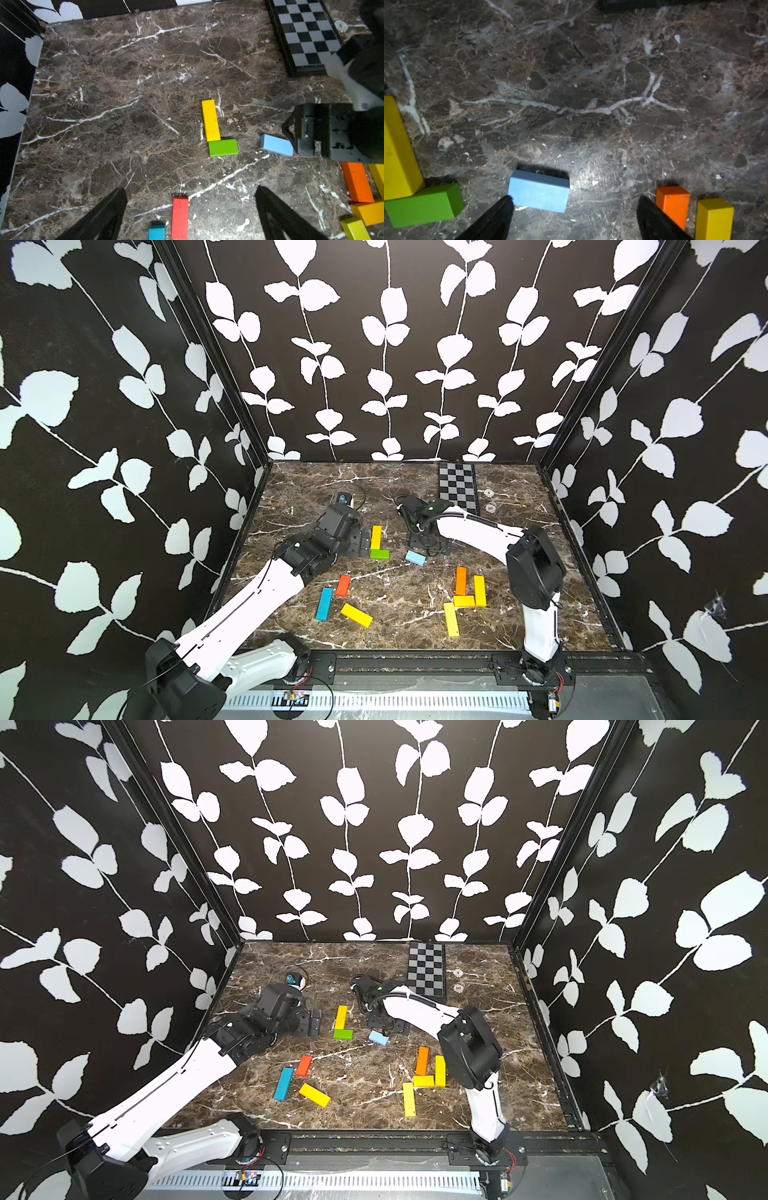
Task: Assemble the letter h with building blocks
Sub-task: Assemble the building block at the center of the board.
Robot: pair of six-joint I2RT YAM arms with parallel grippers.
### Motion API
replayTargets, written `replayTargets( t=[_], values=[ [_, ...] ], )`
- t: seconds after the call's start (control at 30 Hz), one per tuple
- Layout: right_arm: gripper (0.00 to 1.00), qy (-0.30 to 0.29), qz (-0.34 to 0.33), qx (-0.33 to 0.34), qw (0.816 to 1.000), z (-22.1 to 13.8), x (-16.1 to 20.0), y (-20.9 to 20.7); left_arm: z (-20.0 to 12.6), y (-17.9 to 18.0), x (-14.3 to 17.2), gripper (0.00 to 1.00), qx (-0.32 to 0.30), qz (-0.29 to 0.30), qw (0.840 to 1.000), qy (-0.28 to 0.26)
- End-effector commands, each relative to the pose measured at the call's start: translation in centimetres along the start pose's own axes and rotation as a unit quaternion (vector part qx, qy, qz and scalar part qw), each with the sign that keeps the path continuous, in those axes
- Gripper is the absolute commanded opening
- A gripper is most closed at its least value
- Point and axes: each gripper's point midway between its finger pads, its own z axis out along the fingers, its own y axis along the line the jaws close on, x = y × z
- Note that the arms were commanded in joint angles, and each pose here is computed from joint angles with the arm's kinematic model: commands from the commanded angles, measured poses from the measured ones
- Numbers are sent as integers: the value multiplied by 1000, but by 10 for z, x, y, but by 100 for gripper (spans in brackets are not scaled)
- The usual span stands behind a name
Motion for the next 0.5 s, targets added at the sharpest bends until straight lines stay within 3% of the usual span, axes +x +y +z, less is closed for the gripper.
replayTargets(
  t=[0.0, 0.47],
  values=[
    [92, 15, 12, -11, 1000, 1, 5, 9, 8, -4, 10, 97, 11, -14, 1000, 15],
    [83, 70, 18, -37, 997, 40, 32, 30, 34, -4, 40, 91, 1, -19, 997, 76]
  ],
)
